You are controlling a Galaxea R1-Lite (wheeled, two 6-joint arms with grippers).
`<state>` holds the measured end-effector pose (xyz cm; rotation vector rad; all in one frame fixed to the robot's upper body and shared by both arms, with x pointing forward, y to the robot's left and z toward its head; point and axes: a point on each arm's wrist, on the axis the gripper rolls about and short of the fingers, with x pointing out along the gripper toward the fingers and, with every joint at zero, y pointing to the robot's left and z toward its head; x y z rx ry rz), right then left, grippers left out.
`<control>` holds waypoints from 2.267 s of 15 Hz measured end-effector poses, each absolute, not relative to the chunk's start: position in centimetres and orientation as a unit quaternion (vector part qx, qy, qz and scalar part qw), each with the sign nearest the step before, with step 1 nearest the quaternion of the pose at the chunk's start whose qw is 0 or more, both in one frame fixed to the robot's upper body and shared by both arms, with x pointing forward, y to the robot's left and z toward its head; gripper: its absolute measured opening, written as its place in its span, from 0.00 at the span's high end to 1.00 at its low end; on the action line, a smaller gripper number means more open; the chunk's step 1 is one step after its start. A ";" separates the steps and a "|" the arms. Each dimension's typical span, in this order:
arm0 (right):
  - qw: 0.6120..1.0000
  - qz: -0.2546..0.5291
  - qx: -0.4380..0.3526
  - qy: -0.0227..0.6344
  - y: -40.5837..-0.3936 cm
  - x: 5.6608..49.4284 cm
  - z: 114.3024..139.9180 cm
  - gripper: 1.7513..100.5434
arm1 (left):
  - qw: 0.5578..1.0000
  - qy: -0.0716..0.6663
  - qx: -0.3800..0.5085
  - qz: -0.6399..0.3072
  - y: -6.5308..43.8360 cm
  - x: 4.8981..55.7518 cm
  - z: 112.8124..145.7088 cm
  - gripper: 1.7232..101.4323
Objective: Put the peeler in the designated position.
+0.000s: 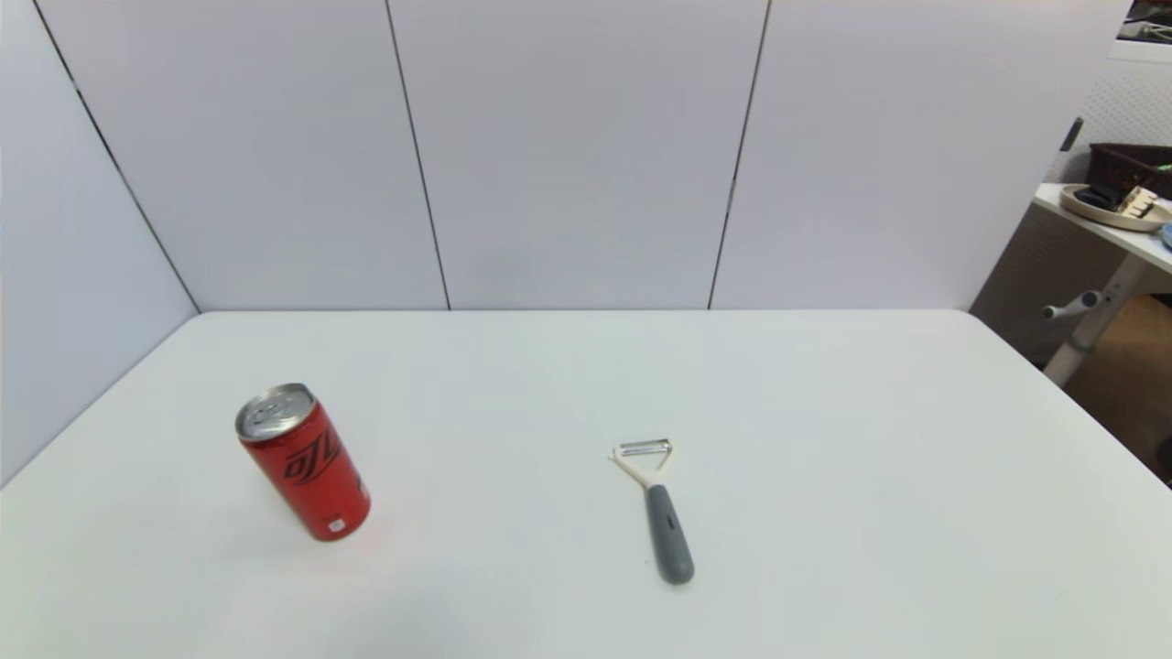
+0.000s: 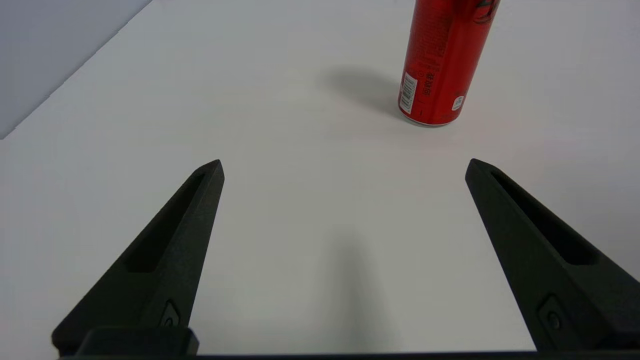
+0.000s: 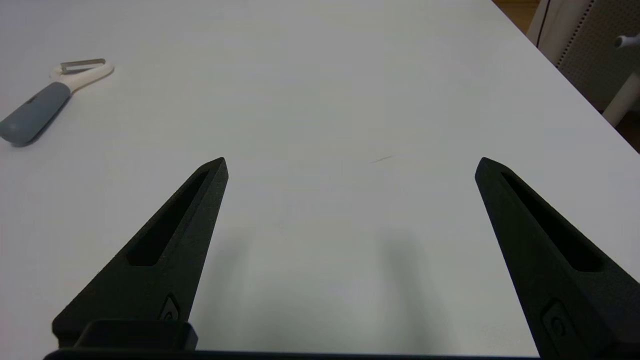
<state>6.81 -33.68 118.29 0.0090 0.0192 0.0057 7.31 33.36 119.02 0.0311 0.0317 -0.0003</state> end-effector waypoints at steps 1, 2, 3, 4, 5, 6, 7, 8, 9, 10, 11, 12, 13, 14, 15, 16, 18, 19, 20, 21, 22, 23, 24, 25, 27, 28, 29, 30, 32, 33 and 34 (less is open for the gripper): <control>1.000 0.003 0.005 0.010 -33.7 6.8 118.3 0.03 | 1.000 0.016 0.020 -0.001 33.4 7.5 119.8 0.04; 1.000 0.003 0.005 0.009 -33.7 6.8 118.3 0.03 | 1.000 0.016 0.023 -0.006 33.4 7.7 120.8 0.04; 1.000 0.003 0.005 0.009 -33.7 6.8 118.3 0.03 | 1.000 0.013 0.025 -0.014 33.4 7.9 122.2 0.04; 1.000 0.003 0.005 0.009 -33.7 6.8 118.3 0.03 | 0.999 0.010 0.026 -0.027 33.4 8.2 123.7 0.04; 1.000 0.002 0.005 0.009 -33.7 6.8 118.3 0.03 | 0.999 0.010 0.027 -0.046 33.4 8.4 125.1 0.04; 1.000 0.002 0.005 0.009 -33.7 6.8 118.3 0.03 | 0.997 0.013 0.027 -0.070 33.4 8.8 126.8 0.04; 1.000 0.002 0.005 0.009 -33.7 6.8 118.3 0.03 | 0.996 0.019 0.028 -0.089 33.4 9.1 128.1 0.04; 1.000 0.002 0.005 0.009 -33.7 6.8 118.3 0.03 | 0.994 0.026 0.029 -0.106 33.3 9.4 129.7 0.04; 1.000 0.002 0.005 0.010 -33.7 6.8 118.3 0.03 | 0.991 0.035 0.031 -0.125 33.2 9.9 131.4 0.04; 1.000 0.002 0.005 0.010 -33.7 6.8 118.3 0.03 | 0.988 0.039 0.033 -0.145 33.0 10.3 133.1 0.04; 1.000 0.002 0.004 0.010 -33.7 6.8 118.3 0.03 | 0.984 0.043 0.037 -0.167 32.8 10.9 134.9 0.04; 1.000 0.003 0.004 0.009 -33.7 6.8 118.3 0.03 | 0.980 0.045 0.043 -0.187 32.4 11.5 136.6 0.04; 1.000 0.003 0.005 0.010 -33.7 6.8 118.3 0.03 | 0.976 0.048 0.052 -0.208 32.1 12.1 138.2 0.04; 1.000 0.002 0.005 0.010 -33.7 6.8 118.3 0.03 | 0.970 0.054 0.063 -0.229 31.5 12.9 139.5 0.04; 1.000 0.003 0.004 0.009 -33.7 6.8 118.3 0.03 | 0.964 0.065 0.076 -0.246 30.9 13.8 140.4 0.04; 1.000 0.003 0.005 0.009 -33.7 6.8 118.3 0.03 | 0.959 0.069 0.090 -0.260 30.3 14.7 141.2 0.04; 1.000 0.002 0.005 0.009 -33.7 6.8 118.3 0.03 | 0.947 0.072 0.115 -0.290 28.7 16.4 142.6 0.04; 1.000 0.002 0.004 0.010 -33.7 6.8 118.3 0.03 | 0.940 0.074 0.122 -0.309 27.7 17.4 143.1 0.04; 1.000 0.002 0.005 0.010 -33.7 6.8 118.3 0.03 | 0.934 0.079 0.127 -0.325 26.5 18.3 143.6 0.04; 1.000 0.002 0.005 0.010 -33.7 6.8 118.3 0.03 | 0.928 0.083 0.130 -0.339 25.4 19.2 143.9 0.04; 1.000 0.002 0.005 0.010 -33.7 6.8 118.3 0.03 | 0.923 0.086 0.131 -0.352 24.2 20.0 144.4 0.04; 1.000 0.002 0.004 0.009 -33.7 6.8 118.3 0.03 | 0.918 0.089 0.127 -0.365 22.9 20.9 144.8 0.04; 1.000 0.003 0.005 0.010 -33.7 6.8 118.3 0.03 | 0.914 0.092 0.120 -0.376 21.5 21.6 145.3 0.04; 1.000 0.003 0.005 0.010 -33.7 6.8 118.3 0.03 | 0.909 0.100 0.108 -0.389 19.9 22.4 145.6 0.04; 1.000 0.003 0.005 0.010 -33.7 6.8 118.3 0.03 | 0.902 0.127 0.081 -0.404 16.9 23.5 145.4 0.04; 1.000 0.003 0.005 0.010 -33.7 6.8 118.3 0.03 | 0.901 0.145 0.070 -0.404 15.5 24.1 144.9 0.04; 1.000 0.003 0.005 0.009 -33.7 6.8 118.3 0.03 | 0.900 0.161 0.061 -0.401 14.2 24.7 144.2 0.04; 1.000 0.002 0.005 0.009 -33.7 6.8 118.3 0.03 | 0.899 0.176 0.052 -0.399 13.0 25.3 143.5 0.04; 1.000 0.002 0.005 0.010 -33.7 6.8 118.3 0.03 | 0.896 0.199 0.040 -0.396 11.0 26.4 142.1 0.04; 1.000 0.002 0.004 0.010 -33.7 6.8 118.3 0.03 | 0.894 0.208 0.040 -0.395 10.3 26.8 141.5 0.04; 1.000 0.002 0.004 0.009 -33.7 6.8 118.3 0.03 | 0.892 0.218 0.039 -0.394 9.5 27.2 140.7 0.04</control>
